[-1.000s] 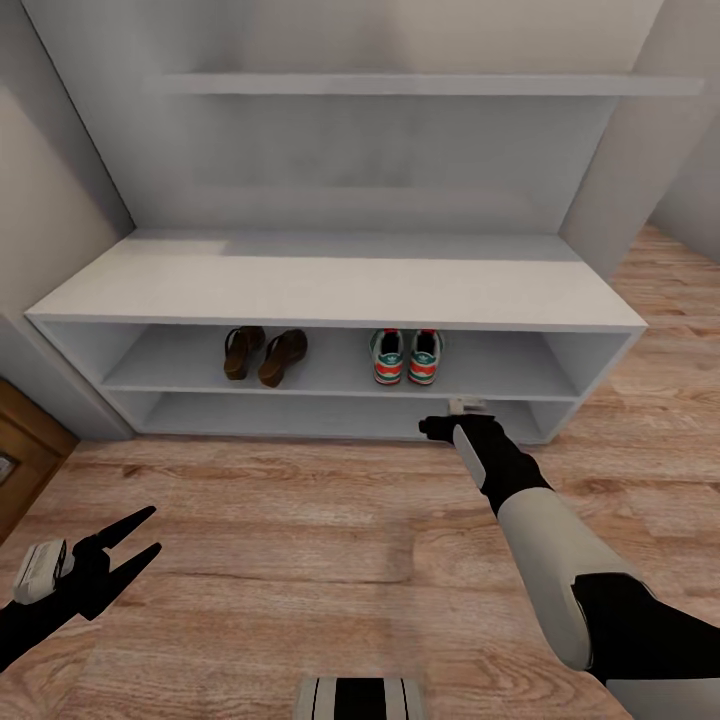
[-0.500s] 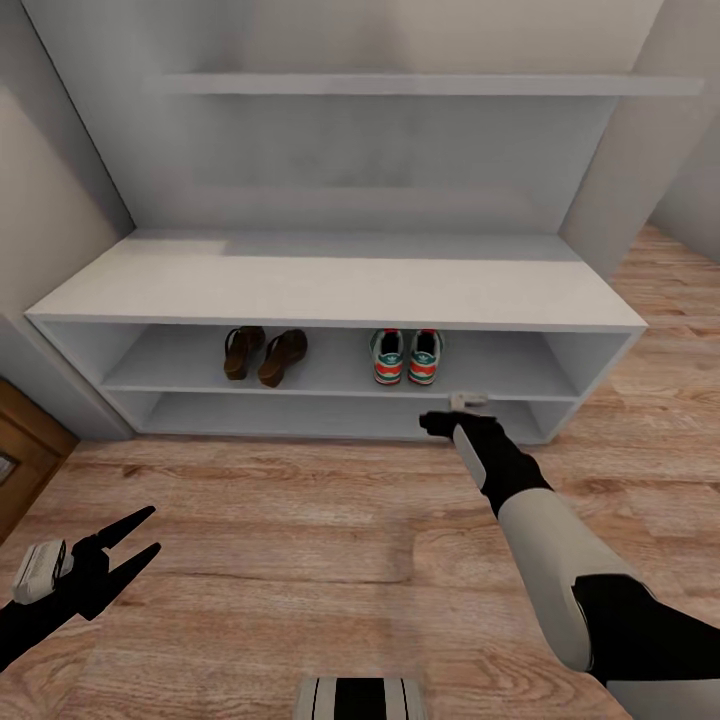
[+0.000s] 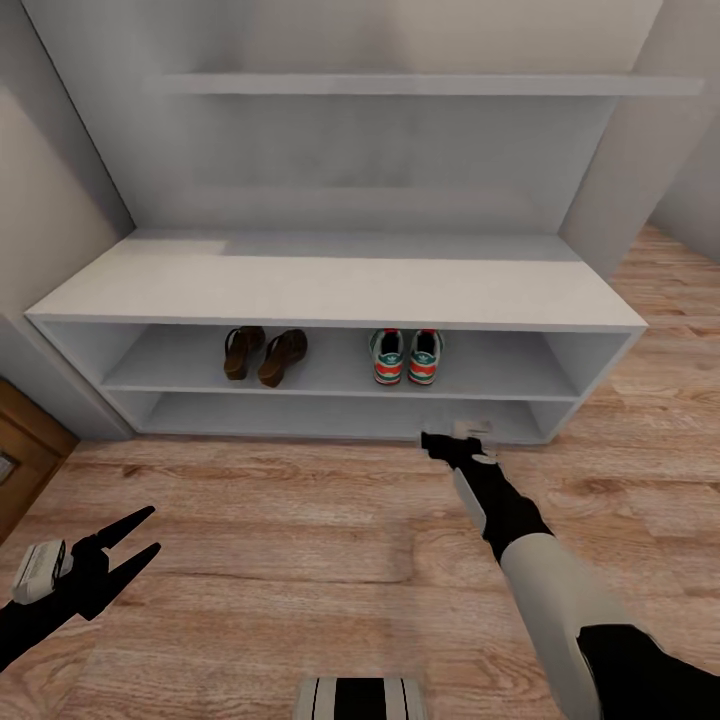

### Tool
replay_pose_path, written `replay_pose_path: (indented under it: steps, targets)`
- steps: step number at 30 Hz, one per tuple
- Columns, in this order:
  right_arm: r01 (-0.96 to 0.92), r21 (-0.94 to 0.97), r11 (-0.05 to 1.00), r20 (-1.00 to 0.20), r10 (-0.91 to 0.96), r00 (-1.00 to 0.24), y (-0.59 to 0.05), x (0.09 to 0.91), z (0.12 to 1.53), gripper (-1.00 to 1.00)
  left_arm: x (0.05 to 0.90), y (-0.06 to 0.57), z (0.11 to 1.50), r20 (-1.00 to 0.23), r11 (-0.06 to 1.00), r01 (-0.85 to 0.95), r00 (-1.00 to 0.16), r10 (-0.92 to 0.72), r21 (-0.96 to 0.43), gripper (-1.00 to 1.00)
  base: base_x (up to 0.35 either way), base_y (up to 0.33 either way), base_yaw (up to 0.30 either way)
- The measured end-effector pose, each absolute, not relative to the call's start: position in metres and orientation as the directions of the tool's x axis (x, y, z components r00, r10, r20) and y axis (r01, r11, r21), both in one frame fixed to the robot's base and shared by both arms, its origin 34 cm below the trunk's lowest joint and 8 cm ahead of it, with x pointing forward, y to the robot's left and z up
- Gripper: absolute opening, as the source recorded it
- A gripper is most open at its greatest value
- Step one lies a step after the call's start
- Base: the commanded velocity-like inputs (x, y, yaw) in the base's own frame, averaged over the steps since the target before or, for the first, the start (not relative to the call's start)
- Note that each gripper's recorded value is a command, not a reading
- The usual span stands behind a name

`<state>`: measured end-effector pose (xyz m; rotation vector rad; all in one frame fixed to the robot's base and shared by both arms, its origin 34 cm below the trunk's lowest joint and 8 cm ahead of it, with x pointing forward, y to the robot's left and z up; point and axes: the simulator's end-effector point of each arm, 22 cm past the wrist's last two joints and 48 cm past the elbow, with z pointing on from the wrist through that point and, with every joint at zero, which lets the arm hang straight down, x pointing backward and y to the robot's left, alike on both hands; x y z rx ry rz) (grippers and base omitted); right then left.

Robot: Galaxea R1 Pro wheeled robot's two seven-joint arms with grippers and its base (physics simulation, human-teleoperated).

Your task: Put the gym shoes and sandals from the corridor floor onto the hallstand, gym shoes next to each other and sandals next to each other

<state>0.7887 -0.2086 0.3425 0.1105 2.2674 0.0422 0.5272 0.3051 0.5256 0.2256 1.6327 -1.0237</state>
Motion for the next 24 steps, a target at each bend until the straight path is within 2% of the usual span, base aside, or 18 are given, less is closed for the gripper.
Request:
replay_pose_path:
  steps: [8, 15, 24]
  targets:
    - [0.028, 0.053, 0.998, -0.736, 0.058, -0.674, -0.197, 0.752, 0.312, 1.00, 0.527, 0.305, 0.526, -0.868, 0.603, 0.625, -0.343, -0.359, -0.496, 1.00, 0.000, 0.000, 0.000]
    - [-0.095, 0.019, 0.995, -0.731, -0.051, -0.681, -0.160, 0.699, 0.280, 1.00, 0.527, 0.305, 0.526, -0.868, 0.603, 0.625, -0.343, -0.359, -0.496, 1.00, 0.000, 0.000, 0.000]
    - [-0.120, 0.028, 0.992, -0.702, -0.066, -0.709, -0.152, 0.644, 0.247, 1.00, 0.527, 0.306, 0.527, -0.873, 0.607, 0.627, -0.337, -0.354, -0.488, 1.00, 0.000, 0.000, 0.000]
